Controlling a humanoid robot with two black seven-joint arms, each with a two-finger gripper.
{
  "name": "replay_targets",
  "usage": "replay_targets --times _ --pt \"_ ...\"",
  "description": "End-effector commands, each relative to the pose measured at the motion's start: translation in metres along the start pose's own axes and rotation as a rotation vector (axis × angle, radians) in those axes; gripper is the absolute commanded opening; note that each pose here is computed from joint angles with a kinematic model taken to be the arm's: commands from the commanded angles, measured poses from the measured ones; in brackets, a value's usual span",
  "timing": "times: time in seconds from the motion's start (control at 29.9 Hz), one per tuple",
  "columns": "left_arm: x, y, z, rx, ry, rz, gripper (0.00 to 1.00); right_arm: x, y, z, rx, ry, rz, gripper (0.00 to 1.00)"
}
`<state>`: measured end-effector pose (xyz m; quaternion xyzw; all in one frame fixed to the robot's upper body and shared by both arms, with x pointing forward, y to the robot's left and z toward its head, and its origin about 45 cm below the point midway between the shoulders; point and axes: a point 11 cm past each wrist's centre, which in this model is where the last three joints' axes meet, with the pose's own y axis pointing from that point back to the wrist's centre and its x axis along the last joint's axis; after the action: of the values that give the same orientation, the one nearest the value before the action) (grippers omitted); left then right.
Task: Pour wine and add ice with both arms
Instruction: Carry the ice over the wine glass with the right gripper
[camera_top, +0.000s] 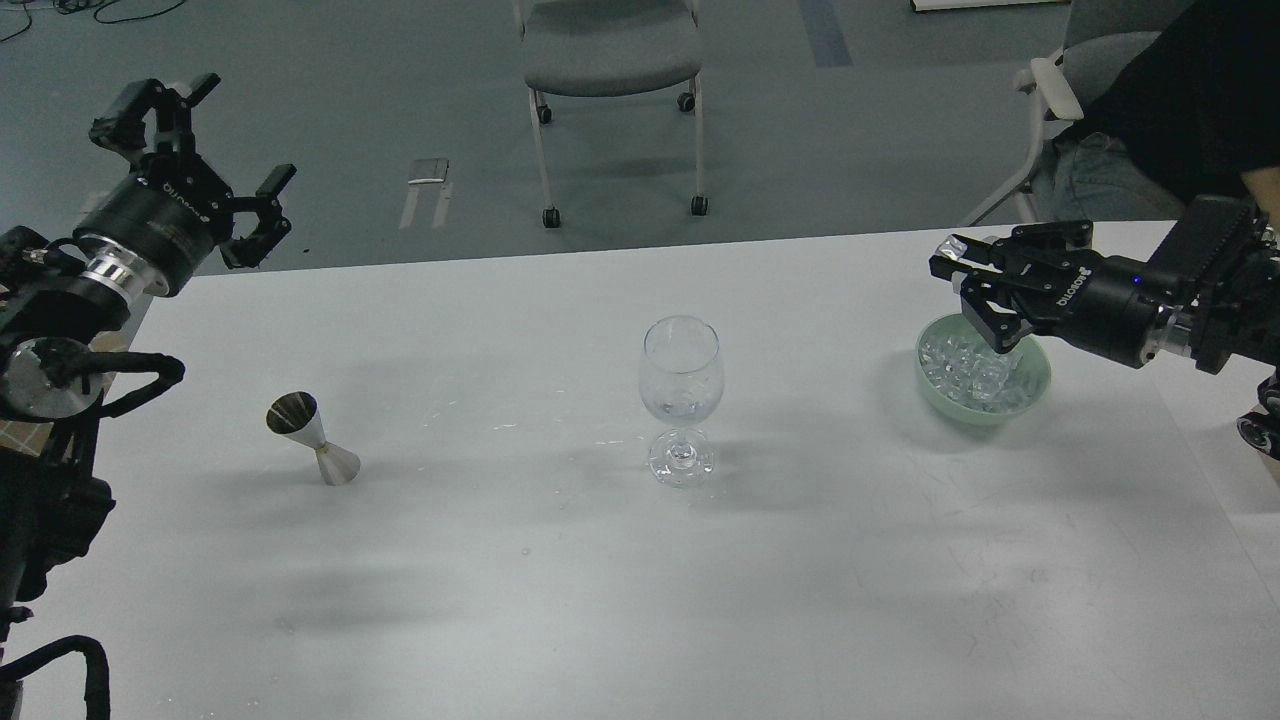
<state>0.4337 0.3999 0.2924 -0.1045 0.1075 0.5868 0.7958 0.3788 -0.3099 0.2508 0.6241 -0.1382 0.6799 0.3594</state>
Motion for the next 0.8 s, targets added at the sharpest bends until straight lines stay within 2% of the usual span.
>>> replay_targets --times 0.0,0.33,0.53,0.77 --pt "0.000 0.000 0.001 -0.001 -0.001 -0.001 0.98 0.023 -0.014 -0.018 0.070 0.006 0.045 0.00" --pt "-0.009 -0.006 -0.005 -0.004 0.020 -0.018 0.98 0.052 -0.082 -0.085 0.275 -0.038 0.096 0.00" --pt "-0.009 -0.006 -0.007 -0.001 0.021 -0.017 0.98 0.056 -0.100 -0.107 0.355 -0.005 0.061 0.00" --pt "-0.009 -0.006 -0.007 -0.002 0.023 -0.017 0.98 0.056 -0.111 -0.118 0.385 0.001 0.041 0.00"
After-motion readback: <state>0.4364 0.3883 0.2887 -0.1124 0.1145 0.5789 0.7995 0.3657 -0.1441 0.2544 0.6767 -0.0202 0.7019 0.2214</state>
